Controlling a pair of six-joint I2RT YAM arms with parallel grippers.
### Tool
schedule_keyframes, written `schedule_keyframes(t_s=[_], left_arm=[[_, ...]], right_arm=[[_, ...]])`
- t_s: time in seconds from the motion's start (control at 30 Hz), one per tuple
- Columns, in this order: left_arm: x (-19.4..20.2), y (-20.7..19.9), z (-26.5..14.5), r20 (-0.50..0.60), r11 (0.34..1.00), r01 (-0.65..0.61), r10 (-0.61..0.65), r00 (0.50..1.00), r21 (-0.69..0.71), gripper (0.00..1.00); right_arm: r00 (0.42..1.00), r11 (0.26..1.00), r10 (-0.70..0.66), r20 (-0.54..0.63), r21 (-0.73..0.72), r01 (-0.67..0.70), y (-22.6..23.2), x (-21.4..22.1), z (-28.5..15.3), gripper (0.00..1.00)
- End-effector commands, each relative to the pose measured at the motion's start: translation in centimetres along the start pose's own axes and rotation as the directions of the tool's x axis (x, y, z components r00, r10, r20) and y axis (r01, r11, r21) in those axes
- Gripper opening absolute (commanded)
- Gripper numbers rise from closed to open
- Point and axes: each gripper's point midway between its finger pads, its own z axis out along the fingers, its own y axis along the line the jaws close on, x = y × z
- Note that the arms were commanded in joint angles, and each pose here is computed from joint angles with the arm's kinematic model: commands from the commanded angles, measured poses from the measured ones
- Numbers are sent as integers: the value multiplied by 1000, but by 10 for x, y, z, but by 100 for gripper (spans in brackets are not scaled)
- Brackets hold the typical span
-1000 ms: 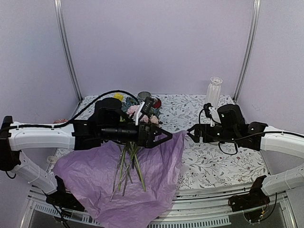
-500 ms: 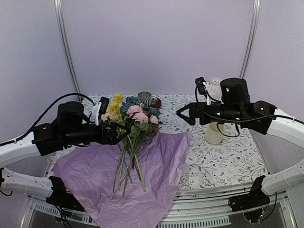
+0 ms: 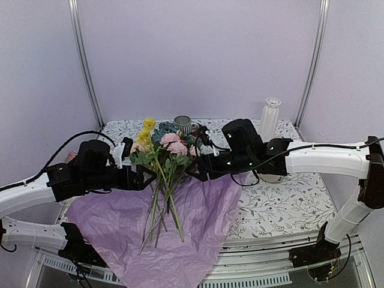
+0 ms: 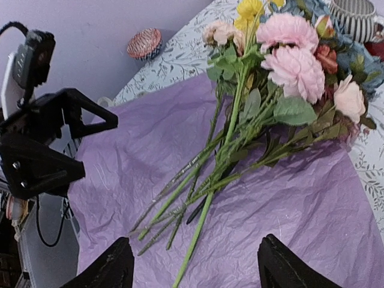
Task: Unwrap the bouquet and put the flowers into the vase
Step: Adjust the flattened wrapping paper at the center of the board.
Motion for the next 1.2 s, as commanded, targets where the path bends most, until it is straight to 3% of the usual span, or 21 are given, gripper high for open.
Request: schedule_keyframes(t_s=[0.0, 0.23, 0.57, 0.97, 1.17], left_arm=[[12, 13, 15, -27, 1000, 22, -22, 999, -19, 98], [36, 46, 38, -92, 992, 97, -104, 990, -83, 98], [54, 87, 46, -103, 970, 189, -205, 973, -150, 98], [55, 97, 42, -79, 965, 184, -201, 976, -185, 98], [52, 99, 42, -65, 964, 184, -200, 978, -192, 89]], right_arm=[[989, 991, 125, -79, -39, -129, -32, 42, 25, 68], [937, 942, 335, -103, 49, -331, -110, 99, 16, 61], [884, 866, 465, -51, 234, -442, -184, 143, -15, 58], [937, 870, 328, 124, 348, -351, -189, 88, -51, 57], [968, 952, 232, 91, 182, -246, -135, 59, -37, 58]])
